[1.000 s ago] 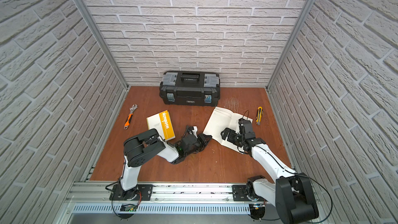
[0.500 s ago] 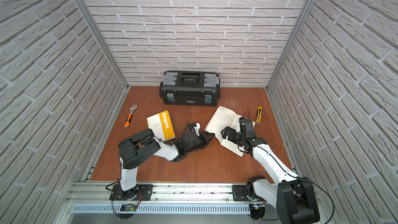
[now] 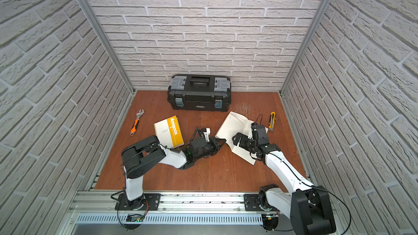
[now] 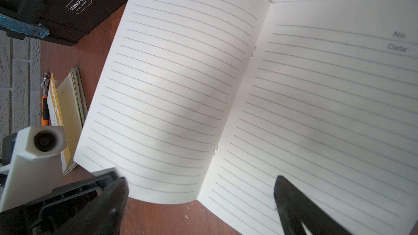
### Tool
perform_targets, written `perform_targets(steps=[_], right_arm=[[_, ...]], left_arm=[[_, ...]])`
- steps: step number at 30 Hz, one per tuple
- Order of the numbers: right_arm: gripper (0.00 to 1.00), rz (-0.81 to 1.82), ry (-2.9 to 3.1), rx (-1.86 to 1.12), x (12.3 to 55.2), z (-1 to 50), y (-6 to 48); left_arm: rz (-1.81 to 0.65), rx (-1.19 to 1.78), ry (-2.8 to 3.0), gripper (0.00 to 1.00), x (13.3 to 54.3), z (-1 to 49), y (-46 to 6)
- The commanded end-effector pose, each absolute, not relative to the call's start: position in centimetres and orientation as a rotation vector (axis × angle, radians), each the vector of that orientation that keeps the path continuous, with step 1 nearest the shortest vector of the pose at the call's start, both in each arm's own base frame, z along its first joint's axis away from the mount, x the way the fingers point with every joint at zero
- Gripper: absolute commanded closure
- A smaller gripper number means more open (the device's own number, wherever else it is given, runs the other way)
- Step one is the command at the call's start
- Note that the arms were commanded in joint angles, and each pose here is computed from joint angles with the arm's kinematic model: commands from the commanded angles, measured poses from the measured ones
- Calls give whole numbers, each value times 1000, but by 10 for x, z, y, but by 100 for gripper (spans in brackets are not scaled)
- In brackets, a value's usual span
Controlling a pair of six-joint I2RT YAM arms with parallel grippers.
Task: Close the notebook
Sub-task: Close the notebook at the center of the board.
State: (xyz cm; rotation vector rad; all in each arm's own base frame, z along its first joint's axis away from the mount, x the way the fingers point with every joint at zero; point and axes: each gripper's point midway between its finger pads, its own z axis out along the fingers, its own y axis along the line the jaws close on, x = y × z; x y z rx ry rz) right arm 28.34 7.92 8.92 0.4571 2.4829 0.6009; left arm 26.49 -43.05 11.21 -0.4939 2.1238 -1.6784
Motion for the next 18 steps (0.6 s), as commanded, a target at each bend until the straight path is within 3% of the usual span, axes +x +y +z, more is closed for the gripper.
perform_targets(steps=[1, 10, 18], right_arm=[[0, 603, 2445, 429, 291, 101, 79], [0, 606, 2421, 428, 292, 105, 78], [0, 626, 2405, 426, 294, 107, 80]], left_arm=[[-1798, -443, 1994, 100, 271, 163, -437], [-1846, -368, 1911, 100, 278, 202, -430], [-1635, -278, 1931, 100, 282, 216, -393]])
